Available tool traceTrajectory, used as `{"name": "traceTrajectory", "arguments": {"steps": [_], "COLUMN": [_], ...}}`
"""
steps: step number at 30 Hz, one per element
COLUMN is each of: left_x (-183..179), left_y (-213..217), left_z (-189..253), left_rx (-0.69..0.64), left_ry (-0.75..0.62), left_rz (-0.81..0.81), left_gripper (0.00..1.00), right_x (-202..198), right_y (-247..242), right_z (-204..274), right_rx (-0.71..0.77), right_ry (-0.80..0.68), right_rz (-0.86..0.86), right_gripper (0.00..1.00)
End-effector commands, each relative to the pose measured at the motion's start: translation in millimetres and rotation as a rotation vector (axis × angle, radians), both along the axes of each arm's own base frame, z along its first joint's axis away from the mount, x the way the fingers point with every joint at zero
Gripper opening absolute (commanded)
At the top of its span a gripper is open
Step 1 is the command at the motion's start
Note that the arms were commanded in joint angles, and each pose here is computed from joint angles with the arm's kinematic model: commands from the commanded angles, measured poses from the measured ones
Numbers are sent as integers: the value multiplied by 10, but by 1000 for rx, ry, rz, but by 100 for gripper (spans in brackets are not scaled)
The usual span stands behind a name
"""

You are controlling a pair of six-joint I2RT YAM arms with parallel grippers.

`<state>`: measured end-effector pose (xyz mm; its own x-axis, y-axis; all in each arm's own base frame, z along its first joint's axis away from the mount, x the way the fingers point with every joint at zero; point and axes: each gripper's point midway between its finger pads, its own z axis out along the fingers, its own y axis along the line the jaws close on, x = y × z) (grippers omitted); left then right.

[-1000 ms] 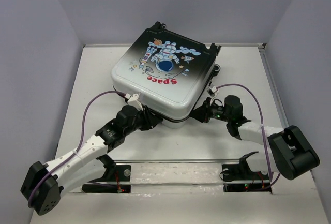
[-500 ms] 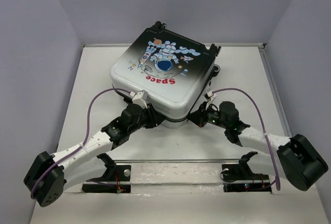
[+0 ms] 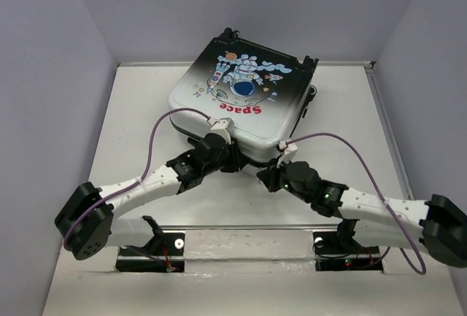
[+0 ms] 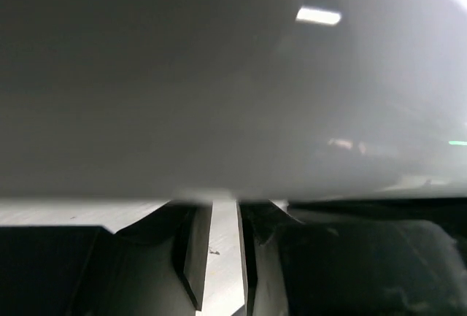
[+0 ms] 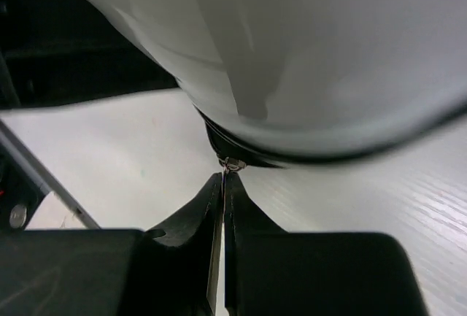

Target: Pack the luggage

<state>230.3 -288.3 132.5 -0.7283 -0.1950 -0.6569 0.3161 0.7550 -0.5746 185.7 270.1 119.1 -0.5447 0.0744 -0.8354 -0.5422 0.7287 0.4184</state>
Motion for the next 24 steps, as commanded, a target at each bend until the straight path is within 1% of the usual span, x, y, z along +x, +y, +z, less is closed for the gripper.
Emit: {"name": "traceTrajectory", "arguments": {"steps": [1, 2, 3, 4, 5, 6, 7, 8, 9, 10, 12, 13, 14, 16, 17, 19, 20, 21, 24], "left_x": [309, 304, 295, 301, 236, 221, 338, 308, 361, 566, 698, 801, 1008, 1210, 1414, 1583, 1708, 1793, 1943], "left_y": [-475, -444, -352, -248, -36, 94, 323, 586, 763, 1145, 1479, 1638, 1887, 2023, 2135, 2115, 2024, 1982, 1774], "left_z": [892, 953, 977, 1074, 1173, 1253, 1510, 1574, 1659, 1847, 1880, 1937, 1803, 1782, 1633, 1507, 1442, 1517, 1402], "left_rx": [-191, -184, -132, -110, -70, -47, -38, 6, 25, 53, 89, 113, 135, 133, 138, 122, 94, 77, 9], "left_ry": [-190, -195, -194, -213, -215, -220, -264, -260, -271, -313, -305, -323, -272, -254, -214, -175, -142, -166, -121], "left_rz": [12, 17, 28, 49, 70, 79, 127, 161, 196, 295, 343, 364, 412, 415, 434, 397, 344, 322, 224], "left_gripper": [32, 34, 38, 45, 63, 71, 78, 86, 88, 93, 96, 99, 99, 99, 99, 99, 99, 99, 99], "right_x": [-338, -208, -92, -47, -22, 0, 1, -3, -14, -32, -50, -56, -59, -57, -60, -53, -49, -46, -27], "right_y": [598, 621, 657, 664, 656, 608, 563, 527, 503, 459, 427, 409, 402, 414, 421, 433, 434, 437, 473], "right_z": [35, 67, 76, 108, 119, 87, 95, 84, 75, 70, 41, 32, 25, 49, 52, 66, 72, 71, 63], "right_rx": [-5, -1, 2, 15, 15, 1, 0, -1, 0, -1, -5, -11, -14, -22, -27, -32, -37, -43, -59], "right_ry": [98, 85, 75, 66, 59, 49, 47, 47, 50, 51, 59, 59, 60, 55, 54, 49, 47, 44, 37], "right_rz": [85, 16, -57, -81, -95, -112, -123, -130, -131, -132, -133, -132, -132, -126, -119, -116, -116, -114, -109], "right_gripper": [7, 7, 7, 7, 7, 7, 7, 7, 7, 7, 7, 7, 7, 7, 7, 7, 7, 7, 7]}}
